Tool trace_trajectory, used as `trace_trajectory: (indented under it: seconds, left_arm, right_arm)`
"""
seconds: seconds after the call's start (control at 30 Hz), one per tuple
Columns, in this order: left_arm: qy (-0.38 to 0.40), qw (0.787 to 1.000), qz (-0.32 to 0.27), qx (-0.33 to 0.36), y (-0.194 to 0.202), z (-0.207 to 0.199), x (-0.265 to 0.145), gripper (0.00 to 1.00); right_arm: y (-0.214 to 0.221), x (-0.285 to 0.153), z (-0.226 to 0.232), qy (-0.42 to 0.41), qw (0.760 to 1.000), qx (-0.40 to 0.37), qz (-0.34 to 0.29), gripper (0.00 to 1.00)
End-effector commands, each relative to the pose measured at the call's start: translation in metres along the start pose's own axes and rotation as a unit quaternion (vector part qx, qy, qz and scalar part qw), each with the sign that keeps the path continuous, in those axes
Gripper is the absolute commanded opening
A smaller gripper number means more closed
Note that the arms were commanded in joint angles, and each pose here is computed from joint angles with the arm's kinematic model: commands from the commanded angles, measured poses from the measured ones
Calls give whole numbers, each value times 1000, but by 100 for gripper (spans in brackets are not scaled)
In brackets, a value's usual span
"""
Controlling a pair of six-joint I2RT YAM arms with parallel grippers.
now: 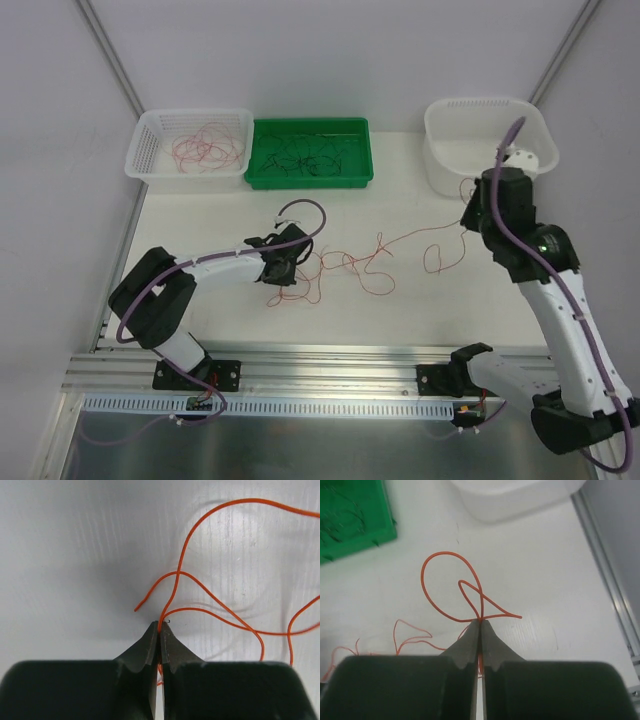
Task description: Untangle the cables
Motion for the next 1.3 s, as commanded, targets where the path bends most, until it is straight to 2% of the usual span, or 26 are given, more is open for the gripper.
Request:
trace_trajectory:
  seconds: [0.0, 0.17, 0.33, 0.43, 0.5, 0.57, 0.63, 0.67, 0.77, 0.97, 1.0, 1.03, 1.13, 1.27]
  left_arm:
    - [-23, 999, 32, 23, 16, 14, -5, 0]
    - [-16, 999, 23, 24, 12, 12, -9, 0]
    - [-24, 999, 38, 28, 19, 15, -2, 0]
    - [-21, 999, 40, 26, 21, 15, -3, 0]
    - [-12, 999, 37, 25, 20, 14, -7, 0]
    - [7, 1000, 19, 20, 13, 12, -17, 11]
    - [43, 999, -10, 12, 2, 8, -36, 30]
    - [57, 998, -23, 13, -2, 7, -44, 44]
    - [100, 992, -78, 19, -24, 7, -81, 66]
    - [143, 975, -170, 23, -64, 29, -149, 91]
    - [145, 971, -191, 19, -70, 36, -162, 99]
    - [135, 971, -196, 17, -72, 46, -166, 99]
    - [121, 966, -227, 8, -73, 65, -180, 99]
    - [42, 967, -253, 4, -72, 95, -176, 99]
  right_arm:
    - [-40, -49, -22, 9, 998, -8, -65, 1]
    - [-98, -100, -12, -70, 985, 33, -157, 1]
    - [-131, -130, -5, -129, 967, 37, -218, 1]
    - [-151, -142, 3, -156, 958, 29, -238, 1]
    - [-159, -133, 11, -148, 960, 12, -237, 1]
    - [-165, -127, 14, -137, 960, 6, -244, 1]
    - [-167, -111, 19, -123, 962, -6, -243, 1]
    - [-169, -104, 21, -115, 963, -7, -243, 1]
    - [-176, -79, 30, -108, 963, -5, -247, 1]
    - [-208, -25, 48, -87, 957, 2, -276, 1]
    - [-213, -18, 49, -80, 956, 3, -281, 1]
    - [-219, 0, 54, -72, 957, 4, -281, 1]
    - [-242, 17, 53, -65, 950, 18, -306, 1]
    - [-267, 58, 48, -51, 944, 23, -327, 1]
Point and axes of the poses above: each gripper's point midway between its finger pads, its own x axis out along the fingers, its own z axis along the line the jaws close on, y = z × x, the point moved 7 cm from there along -x, back along the fingers, and after that the axes turned 6 degrees about x, right-handed, at the moved point
